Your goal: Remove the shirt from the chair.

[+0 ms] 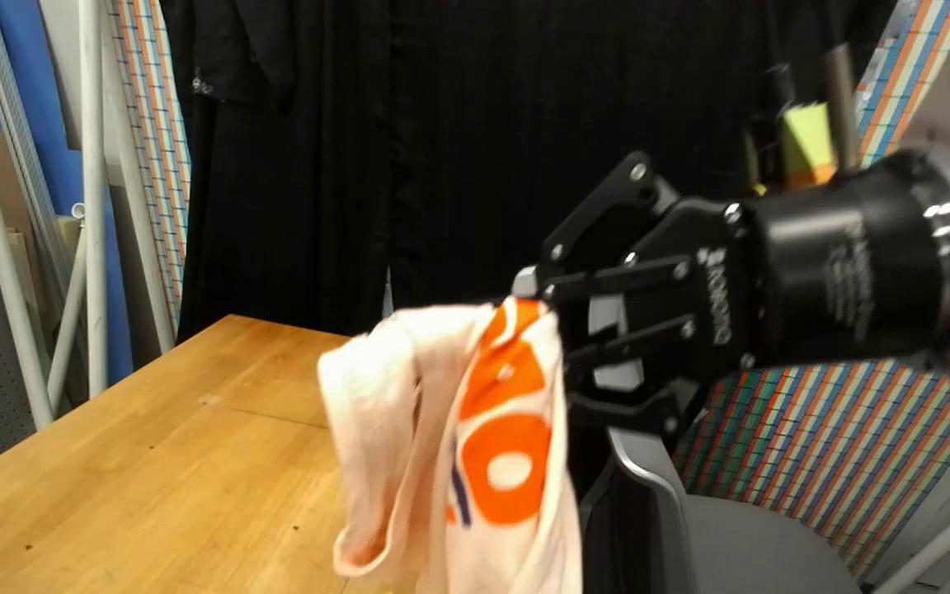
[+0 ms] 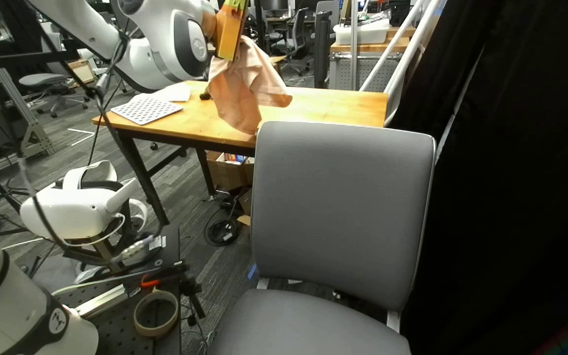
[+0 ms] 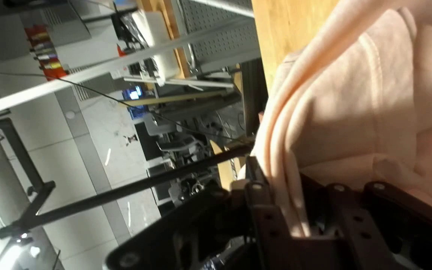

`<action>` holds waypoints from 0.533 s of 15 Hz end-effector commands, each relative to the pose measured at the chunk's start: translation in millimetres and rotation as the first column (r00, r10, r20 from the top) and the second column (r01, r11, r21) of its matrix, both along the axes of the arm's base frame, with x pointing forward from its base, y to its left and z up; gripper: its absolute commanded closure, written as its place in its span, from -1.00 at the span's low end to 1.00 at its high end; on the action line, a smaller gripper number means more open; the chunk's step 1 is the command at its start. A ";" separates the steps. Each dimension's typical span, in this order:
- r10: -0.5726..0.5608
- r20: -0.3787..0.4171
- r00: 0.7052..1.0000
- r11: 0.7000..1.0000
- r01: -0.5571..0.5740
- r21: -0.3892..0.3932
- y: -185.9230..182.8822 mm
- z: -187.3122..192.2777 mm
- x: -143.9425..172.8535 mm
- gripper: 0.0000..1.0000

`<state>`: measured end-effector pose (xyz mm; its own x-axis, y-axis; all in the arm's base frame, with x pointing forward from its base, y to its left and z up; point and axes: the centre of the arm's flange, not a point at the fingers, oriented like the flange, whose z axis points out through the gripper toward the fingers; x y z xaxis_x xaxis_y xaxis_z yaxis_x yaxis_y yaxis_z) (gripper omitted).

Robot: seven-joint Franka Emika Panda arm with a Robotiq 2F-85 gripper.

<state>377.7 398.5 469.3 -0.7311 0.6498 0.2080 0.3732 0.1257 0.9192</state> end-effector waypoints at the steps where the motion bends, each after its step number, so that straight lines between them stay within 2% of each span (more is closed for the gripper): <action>1: 0.184 -0.053 0.981 0.982 -0.182 0.049 26.2 -30.8 71.7 0.77; 2: 0.228 -0.084 0.970 0.973 -0.224 0.059 36.3 -47.4 72.5 0.25; 3: 0.141 -0.073 0.987 0.990 -0.141 0.002 32.7 -62.2 0.8 0.74; 6: 0.183 -0.107 0.977 0.983 -0.181 0.031 40.1 -93.2 19.7 0.30; 8: 0.188 -0.103 0.977 0.982 -0.184 0.042 44.8 -92.4 22.6 0.25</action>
